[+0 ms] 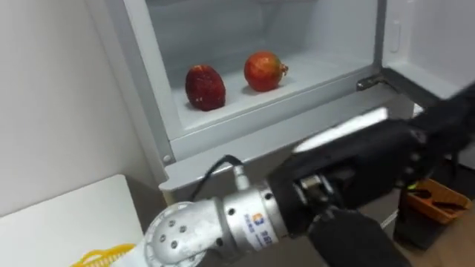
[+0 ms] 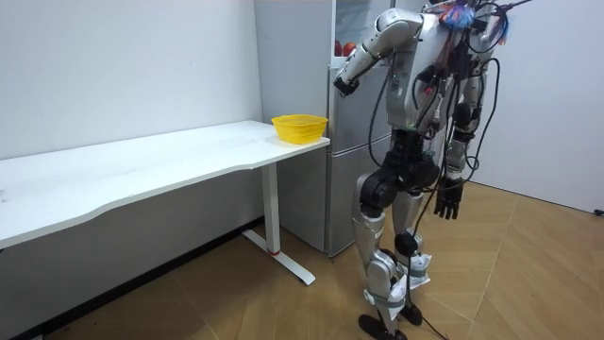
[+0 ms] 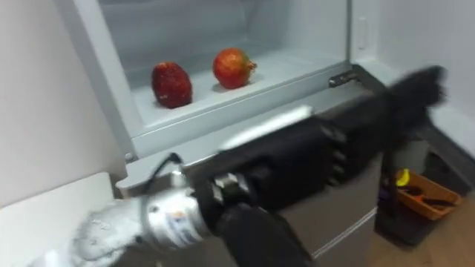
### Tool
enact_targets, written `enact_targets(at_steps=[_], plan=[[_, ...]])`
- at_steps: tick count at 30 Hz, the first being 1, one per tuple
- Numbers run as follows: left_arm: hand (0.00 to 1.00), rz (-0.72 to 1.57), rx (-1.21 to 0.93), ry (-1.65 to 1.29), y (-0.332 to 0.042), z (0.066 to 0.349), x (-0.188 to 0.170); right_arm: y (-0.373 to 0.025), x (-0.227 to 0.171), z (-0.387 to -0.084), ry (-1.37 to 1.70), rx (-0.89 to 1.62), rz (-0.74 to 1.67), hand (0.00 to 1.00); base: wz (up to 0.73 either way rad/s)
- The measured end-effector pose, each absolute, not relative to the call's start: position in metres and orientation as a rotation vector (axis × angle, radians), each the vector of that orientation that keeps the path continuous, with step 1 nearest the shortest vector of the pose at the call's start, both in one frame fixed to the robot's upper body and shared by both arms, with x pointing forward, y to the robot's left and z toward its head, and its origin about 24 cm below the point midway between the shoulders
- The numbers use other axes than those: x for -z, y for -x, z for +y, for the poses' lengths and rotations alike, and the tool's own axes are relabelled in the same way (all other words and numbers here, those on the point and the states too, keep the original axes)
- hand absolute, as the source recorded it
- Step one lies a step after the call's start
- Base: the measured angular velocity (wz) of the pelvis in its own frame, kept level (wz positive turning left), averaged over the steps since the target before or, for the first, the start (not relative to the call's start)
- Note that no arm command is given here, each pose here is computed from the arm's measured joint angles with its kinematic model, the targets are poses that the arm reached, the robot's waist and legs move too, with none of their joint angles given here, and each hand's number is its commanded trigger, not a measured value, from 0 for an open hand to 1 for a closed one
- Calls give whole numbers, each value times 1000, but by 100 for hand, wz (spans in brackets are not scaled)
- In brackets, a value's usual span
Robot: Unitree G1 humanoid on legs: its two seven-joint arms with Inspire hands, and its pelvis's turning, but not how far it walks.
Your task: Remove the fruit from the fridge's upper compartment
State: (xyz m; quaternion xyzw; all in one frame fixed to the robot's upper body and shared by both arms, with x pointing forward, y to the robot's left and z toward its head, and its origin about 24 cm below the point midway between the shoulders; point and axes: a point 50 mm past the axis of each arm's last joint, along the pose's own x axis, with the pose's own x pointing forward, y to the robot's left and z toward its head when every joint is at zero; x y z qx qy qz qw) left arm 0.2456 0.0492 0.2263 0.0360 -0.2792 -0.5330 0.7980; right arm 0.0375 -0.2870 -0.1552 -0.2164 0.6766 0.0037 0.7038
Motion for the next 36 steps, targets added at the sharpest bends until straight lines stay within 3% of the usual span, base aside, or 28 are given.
enact_targets(at_steps=[5,18,24,30,36], plan=[[0,-637,925,-145,-241,91,-227,-37,156,-284,530,-53,1497,0,34],[0,-851,491,-178,-228,156,-263,-38,158,-279,630,-95,1460,0,17],[0,-906,128,-173,-211,209,-262,-16,159,-276,599,-53,1474,0,11],[0,-779,-391,-226,-177,280,-227,12,159,-276,577,-7,1519,0,8],[0,-409,-903,-144,-145,342,-141,14,160,-271,564,24,1504,0,5]])
